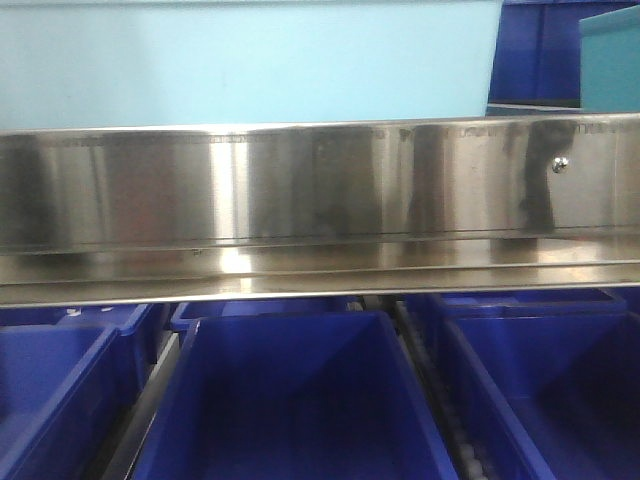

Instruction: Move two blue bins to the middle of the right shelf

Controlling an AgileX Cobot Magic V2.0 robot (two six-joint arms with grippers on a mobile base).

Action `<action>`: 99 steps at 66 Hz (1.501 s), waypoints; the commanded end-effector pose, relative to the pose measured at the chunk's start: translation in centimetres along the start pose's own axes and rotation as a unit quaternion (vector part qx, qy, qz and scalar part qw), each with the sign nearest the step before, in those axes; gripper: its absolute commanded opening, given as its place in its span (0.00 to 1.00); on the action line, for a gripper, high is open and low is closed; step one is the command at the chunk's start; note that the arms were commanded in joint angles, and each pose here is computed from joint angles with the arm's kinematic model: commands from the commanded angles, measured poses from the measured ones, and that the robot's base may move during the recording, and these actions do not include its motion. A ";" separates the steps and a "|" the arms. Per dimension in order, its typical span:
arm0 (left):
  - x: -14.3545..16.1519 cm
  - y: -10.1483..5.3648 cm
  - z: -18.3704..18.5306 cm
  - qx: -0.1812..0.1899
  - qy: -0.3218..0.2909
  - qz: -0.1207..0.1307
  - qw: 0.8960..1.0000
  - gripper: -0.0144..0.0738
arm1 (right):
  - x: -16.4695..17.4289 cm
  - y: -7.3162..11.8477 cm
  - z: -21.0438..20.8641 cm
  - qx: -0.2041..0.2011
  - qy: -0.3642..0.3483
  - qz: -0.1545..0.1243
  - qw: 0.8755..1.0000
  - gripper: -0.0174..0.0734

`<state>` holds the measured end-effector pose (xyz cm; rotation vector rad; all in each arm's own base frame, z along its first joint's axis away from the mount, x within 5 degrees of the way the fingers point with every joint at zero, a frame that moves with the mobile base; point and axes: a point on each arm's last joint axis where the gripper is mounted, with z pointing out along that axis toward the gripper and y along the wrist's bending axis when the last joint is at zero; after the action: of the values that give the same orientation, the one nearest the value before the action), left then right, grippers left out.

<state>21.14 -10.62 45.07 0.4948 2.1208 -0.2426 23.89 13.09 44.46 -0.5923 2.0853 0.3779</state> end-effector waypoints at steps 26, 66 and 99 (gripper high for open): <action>-1.9 4.3 11.3 -0.091 0.195 -0.086 0.973 0.84 | -2.6 -3.0 10.4 0.035 0.180 0.091 0.979 0.82; 0.8 5.9 17.1 -0.078 0.271 -0.107 0.953 0.84 | 0.5 -3.8 17.4 0.013 0.257 0.129 0.958 0.82; 1.0 5.7 17.5 -0.071 0.275 -0.112 0.952 0.28 | 0.5 -3.7 17.4 0.012 0.258 0.127 0.958 0.21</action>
<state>36.24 -11.38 34.36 0.2546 2.7282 -0.0638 37.73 18.11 33.98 -0.4335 2.6966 0.3716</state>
